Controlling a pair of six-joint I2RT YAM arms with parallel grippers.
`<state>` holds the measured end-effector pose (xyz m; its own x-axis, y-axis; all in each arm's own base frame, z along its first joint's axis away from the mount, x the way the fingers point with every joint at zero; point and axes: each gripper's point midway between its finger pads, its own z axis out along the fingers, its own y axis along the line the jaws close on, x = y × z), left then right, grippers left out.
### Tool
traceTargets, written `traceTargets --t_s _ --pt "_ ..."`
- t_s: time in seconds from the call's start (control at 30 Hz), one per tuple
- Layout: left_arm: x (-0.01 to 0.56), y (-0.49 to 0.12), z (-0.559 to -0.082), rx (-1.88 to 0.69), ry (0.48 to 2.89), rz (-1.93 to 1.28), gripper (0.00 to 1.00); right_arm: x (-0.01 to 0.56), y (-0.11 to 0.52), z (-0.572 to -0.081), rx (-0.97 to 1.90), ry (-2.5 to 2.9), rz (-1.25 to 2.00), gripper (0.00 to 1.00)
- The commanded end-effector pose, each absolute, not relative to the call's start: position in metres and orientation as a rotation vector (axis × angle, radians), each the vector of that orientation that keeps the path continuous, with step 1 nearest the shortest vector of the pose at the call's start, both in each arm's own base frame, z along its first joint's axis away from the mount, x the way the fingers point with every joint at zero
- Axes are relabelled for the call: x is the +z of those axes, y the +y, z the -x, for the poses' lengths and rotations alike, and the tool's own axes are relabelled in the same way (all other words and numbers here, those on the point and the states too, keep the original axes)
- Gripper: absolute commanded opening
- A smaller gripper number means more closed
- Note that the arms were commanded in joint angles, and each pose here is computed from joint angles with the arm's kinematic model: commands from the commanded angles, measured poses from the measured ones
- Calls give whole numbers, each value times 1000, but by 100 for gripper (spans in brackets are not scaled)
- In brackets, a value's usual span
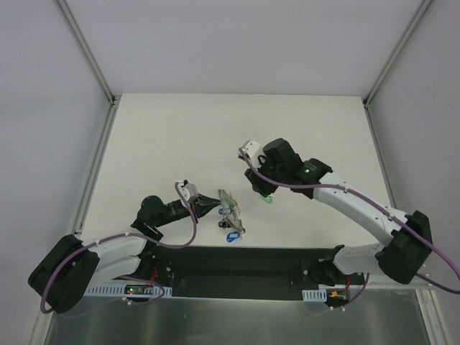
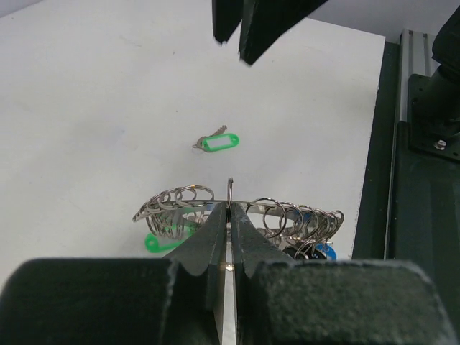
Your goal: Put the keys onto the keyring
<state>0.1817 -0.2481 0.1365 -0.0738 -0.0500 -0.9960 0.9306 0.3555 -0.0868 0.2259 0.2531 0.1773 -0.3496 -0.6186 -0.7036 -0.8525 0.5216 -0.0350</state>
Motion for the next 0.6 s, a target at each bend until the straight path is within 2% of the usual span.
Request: traceTargets --t_s 0.0,0.23,0.57 --pt "168 -239 -187 -946 1271 -806 0 137 229 -246 188 2346 1028 40" --pt "173 -222 -189 -844 1265 -775 0 102 234 -274 -40 2553 889 39" --pt "175 -222 -188 -847 1257 -773 0 58 235 -285 -327 2685 920 35"
